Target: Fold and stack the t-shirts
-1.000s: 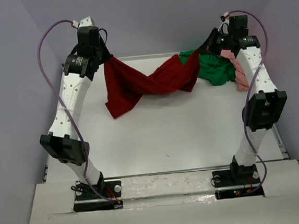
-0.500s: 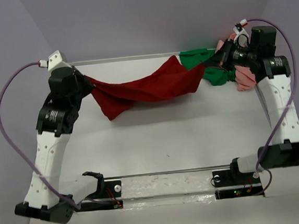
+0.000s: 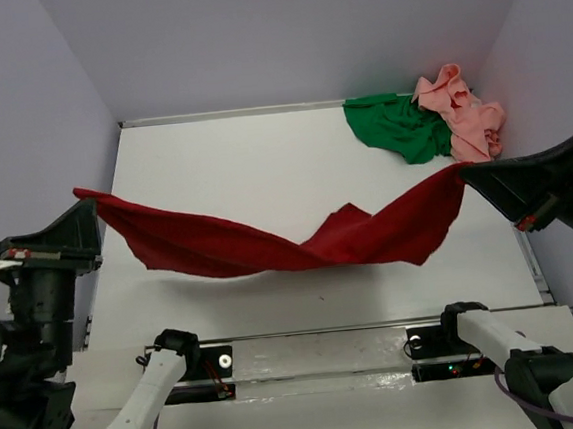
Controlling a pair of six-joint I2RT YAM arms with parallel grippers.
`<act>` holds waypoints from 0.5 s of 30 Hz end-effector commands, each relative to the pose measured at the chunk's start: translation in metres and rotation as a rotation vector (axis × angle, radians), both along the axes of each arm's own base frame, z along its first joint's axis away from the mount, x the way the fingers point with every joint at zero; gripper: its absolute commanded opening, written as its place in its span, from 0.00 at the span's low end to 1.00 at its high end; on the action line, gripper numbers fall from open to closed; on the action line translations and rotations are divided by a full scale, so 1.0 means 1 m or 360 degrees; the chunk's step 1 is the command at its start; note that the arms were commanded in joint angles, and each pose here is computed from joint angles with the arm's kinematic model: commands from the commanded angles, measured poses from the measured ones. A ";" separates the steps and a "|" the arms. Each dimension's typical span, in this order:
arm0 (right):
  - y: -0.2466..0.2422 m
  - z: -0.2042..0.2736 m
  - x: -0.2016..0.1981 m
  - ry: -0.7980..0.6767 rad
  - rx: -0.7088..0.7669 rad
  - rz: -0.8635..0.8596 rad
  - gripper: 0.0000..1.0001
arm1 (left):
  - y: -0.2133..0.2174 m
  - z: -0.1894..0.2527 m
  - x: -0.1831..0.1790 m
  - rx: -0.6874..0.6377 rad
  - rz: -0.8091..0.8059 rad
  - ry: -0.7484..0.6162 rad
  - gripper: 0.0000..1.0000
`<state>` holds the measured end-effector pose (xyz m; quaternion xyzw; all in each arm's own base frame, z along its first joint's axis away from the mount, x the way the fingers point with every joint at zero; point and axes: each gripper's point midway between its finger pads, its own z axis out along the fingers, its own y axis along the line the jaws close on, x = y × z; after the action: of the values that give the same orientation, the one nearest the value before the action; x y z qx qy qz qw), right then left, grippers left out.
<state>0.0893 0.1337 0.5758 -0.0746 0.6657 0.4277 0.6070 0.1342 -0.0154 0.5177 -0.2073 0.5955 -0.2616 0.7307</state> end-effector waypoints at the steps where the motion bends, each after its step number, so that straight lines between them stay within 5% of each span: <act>1: -0.004 0.005 0.011 0.0174 0.0071 -0.0064 0.00 | 0.021 0.024 -0.014 -0.0029 0.0145 -0.0035 0.00; 6: -0.016 0.031 0.008 -0.0046 0.0150 -0.0212 0.00 | 0.043 0.031 -0.029 -0.0018 0.0300 -0.0037 0.00; 15: -0.010 0.061 0.079 -0.0172 0.0165 -0.0118 0.00 | 0.016 -0.039 0.028 0.0026 0.0206 0.0309 0.00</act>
<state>0.1464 0.1237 0.5881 -0.0050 0.6725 0.4301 0.6023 0.1324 0.0131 0.5015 -0.2610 0.6126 -0.1924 0.7208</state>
